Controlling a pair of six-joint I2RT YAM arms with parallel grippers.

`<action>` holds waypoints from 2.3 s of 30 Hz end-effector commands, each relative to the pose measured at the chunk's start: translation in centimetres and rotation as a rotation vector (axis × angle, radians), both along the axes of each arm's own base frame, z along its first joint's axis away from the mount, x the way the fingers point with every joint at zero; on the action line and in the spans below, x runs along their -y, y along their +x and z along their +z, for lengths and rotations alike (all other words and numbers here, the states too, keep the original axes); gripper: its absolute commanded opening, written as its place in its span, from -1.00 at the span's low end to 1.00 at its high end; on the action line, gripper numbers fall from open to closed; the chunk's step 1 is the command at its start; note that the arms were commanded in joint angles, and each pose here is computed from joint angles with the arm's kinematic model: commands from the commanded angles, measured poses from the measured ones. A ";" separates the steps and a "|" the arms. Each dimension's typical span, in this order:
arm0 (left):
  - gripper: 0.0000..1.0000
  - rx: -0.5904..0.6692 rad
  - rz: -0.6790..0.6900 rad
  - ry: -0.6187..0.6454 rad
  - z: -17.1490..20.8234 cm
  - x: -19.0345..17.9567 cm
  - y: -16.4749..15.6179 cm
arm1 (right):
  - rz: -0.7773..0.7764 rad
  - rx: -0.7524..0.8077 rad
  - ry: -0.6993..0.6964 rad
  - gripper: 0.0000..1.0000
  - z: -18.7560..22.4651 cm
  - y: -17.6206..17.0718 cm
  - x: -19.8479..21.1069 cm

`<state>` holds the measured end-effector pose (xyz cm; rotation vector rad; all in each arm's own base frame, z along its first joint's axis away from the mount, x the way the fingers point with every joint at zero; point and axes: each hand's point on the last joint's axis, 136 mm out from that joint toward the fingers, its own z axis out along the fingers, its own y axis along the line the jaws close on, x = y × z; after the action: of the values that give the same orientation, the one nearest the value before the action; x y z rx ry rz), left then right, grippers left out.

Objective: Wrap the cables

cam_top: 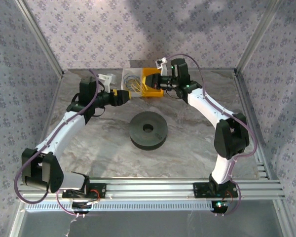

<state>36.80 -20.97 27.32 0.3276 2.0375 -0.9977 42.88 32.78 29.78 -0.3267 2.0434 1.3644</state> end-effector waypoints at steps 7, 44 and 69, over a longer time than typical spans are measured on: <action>0.15 0.024 -0.040 -0.086 1.2 1.4 0.3 | 0.029 0.065 0.083 -1.00 3.8 -1.3 -0.9; -1.00 -0.063 0.059 0.001 -1.8 -0.5 1.4 | 0.001 0.087 0.045 -1.00 3.9 -2.5 2.0; -1.00 -0.217 0.563 0.115 -2.8 -18.2 1.9 | -0.307 0.098 -0.065 -1.00 2.1 -2.4 18.1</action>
<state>39.00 -3.95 22.59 -0.2640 2.2339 -0.6320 40.99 15.04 30.60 -0.0625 2.0045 1.1068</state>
